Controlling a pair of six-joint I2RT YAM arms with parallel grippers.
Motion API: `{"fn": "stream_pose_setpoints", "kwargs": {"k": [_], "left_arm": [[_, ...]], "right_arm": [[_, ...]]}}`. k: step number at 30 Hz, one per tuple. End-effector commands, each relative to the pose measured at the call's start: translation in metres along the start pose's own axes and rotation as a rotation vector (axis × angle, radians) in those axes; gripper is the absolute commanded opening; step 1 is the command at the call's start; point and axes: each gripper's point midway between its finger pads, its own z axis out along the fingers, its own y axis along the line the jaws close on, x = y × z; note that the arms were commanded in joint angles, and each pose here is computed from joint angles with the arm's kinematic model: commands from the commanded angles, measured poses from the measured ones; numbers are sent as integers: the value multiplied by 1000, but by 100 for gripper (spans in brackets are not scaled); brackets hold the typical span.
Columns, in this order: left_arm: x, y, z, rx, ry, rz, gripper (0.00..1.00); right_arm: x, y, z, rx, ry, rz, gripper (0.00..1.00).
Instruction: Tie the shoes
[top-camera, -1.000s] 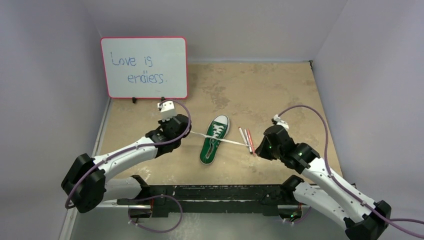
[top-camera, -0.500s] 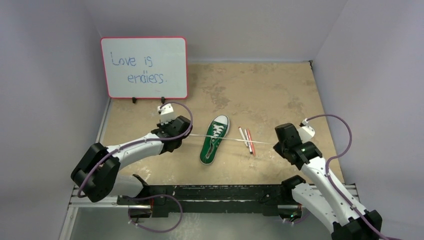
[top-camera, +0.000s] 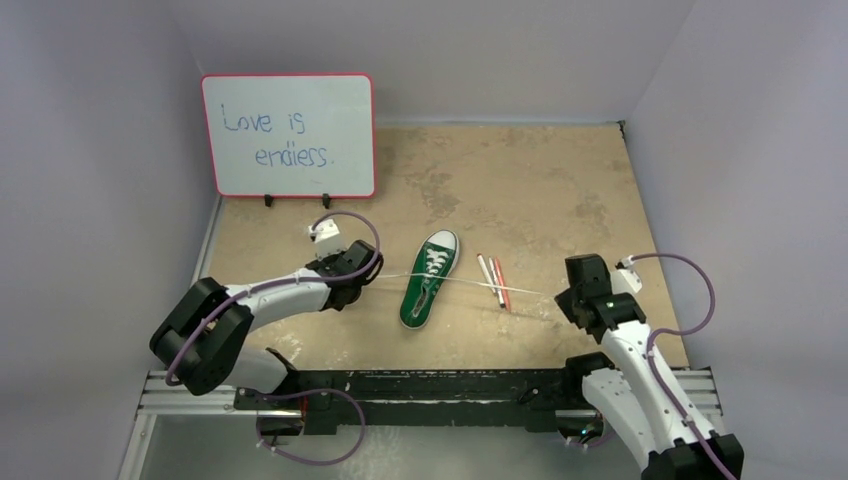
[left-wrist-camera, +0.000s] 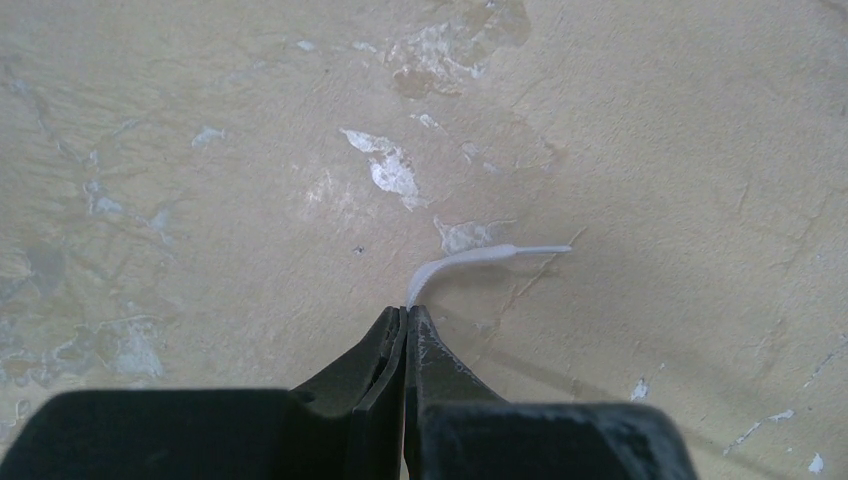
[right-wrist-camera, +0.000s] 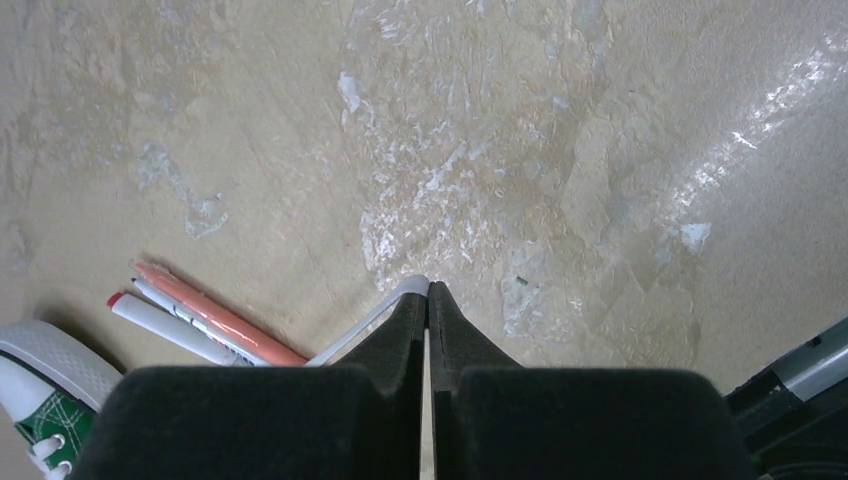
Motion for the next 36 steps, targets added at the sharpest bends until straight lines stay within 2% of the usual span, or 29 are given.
{"fn": "stream_pose_setpoints", "kwargs": {"k": [1, 3, 4, 5, 6, 7, 9, 11, 13, 17, 21, 27, 32, 36], "left_arm": [[3, 7, 2, -21, 11, -92, 0], [-4, 3, -3, 1, 10, -117, 0], [-8, 1, -6, 12, 10, -130, 6], [-13, -1, -11, 26, 10, -141, 19], [-19, -2, -17, 40, 9, -146, 38], [-28, -3, -23, 48, 2, -153, 51], [-44, -1, -35, 66, -16, -158, 63], [-57, -1, -46, 94, -29, -142, 67], [-69, -15, -57, 173, -25, -107, 69], [-54, -67, -63, 430, 21, 19, 70], [-35, -82, -48, 426, 36, 155, 70], [-30, -109, -53, 546, 10, 220, 71], [-25, -102, -43, 471, 29, 186, 74], [-8, -100, -35, 434, 88, 200, 78]], "right_arm": [[-6, 0, 8, -8, -24, 56, 0], [-9, 9, 4, -55, -26, 8, 0], [-17, 22, -1, -123, -52, -63, 3], [-20, 37, -12, -208, -47, -129, 20], [-21, 56, -25, -321, -38, -211, 39], [-19, 73, -42, -433, -19, -277, 48], [-11, 103, -77, -665, 19, -419, 71], [11, 129, -106, -886, 128, -560, 81], [31, 140, -117, -976, 229, -695, 79], [79, 168, -127, -1069, 259, -984, 78], [123, 184, -102, -998, 302, -1198, 75], [165, 173, -60, -932, 387, -1308, 70], [182, 170, -29, -839, 366, -1366, 72], [182, 170, -13, -736, 334, -1349, 69]]}}
